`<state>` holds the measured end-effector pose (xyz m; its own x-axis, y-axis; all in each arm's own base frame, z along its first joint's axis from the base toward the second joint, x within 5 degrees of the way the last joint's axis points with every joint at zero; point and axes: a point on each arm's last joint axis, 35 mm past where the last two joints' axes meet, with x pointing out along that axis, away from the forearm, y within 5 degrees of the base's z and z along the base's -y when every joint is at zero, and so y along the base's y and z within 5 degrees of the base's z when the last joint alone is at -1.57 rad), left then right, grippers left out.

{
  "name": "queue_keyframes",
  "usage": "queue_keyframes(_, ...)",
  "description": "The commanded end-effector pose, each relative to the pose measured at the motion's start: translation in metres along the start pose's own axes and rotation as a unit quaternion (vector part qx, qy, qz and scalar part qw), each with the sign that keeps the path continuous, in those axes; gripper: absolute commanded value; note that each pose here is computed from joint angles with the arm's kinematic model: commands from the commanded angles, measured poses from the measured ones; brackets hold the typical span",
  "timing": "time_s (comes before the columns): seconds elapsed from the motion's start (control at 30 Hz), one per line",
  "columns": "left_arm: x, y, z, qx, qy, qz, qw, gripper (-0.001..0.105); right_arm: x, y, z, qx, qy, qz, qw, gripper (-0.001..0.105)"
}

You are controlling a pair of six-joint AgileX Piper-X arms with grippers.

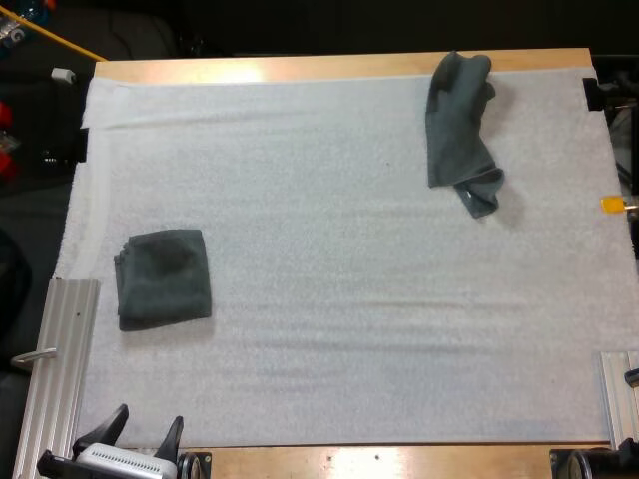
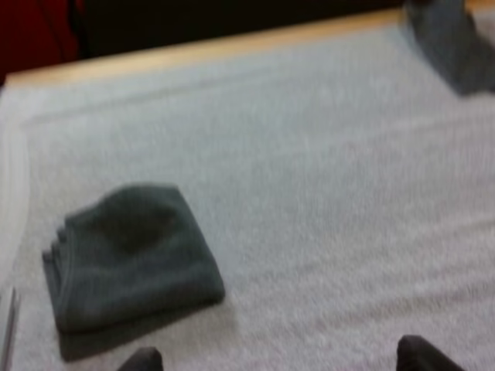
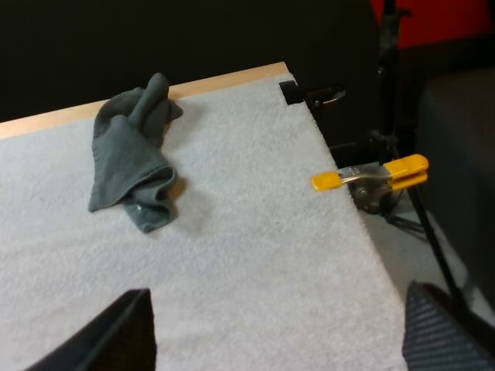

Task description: Pick towel from pile, fold and stack

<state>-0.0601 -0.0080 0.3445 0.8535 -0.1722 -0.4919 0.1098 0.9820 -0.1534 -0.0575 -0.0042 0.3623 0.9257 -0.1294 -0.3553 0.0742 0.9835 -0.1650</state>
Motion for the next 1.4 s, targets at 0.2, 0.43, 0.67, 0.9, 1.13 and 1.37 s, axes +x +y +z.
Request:
queue_keyframes(0.2,0.005,0.001,0.006,0.005,-0.008,0.002,1.0,0.058,0.001,0.0,0.011,0.015,-0.033,0.007,0.999,0.064)
queue_keyframes(0.43,0.01,0.001,0.027,0.023,-0.104,-0.004,0.9943,0.058,0.004,-0.003,0.032,0.019,-0.134,-0.006,0.991,0.064)
queue_keyframes(0.67,0.04,0.006,0.03,0.027,-0.127,-0.005,0.9915,0.058,0.035,0.002,0.025,0.009,-0.126,-0.006,0.992,0.064)
queue_keyframes(0.9,0.074,0.014,0.014,0.018,-0.079,-0.002,0.9967,0.058,0.072,0.01,0.0,0.002,-0.06,0.003,0.998,0.064)
queue_keyframes(1.13,0.098,0.019,-0.001,0.011,-0.043,0.0,0.999,0.058,0.1,0.017,-0.024,-0.002,-0.004,0.011,1.0,0.064)
queue_keyframes(1.37,0.1,0.02,-0.001,0.012,-0.046,0.0,0.9988,0.058,0.107,0.019,-0.033,-0.002,0.017,0.014,1.0,0.064)
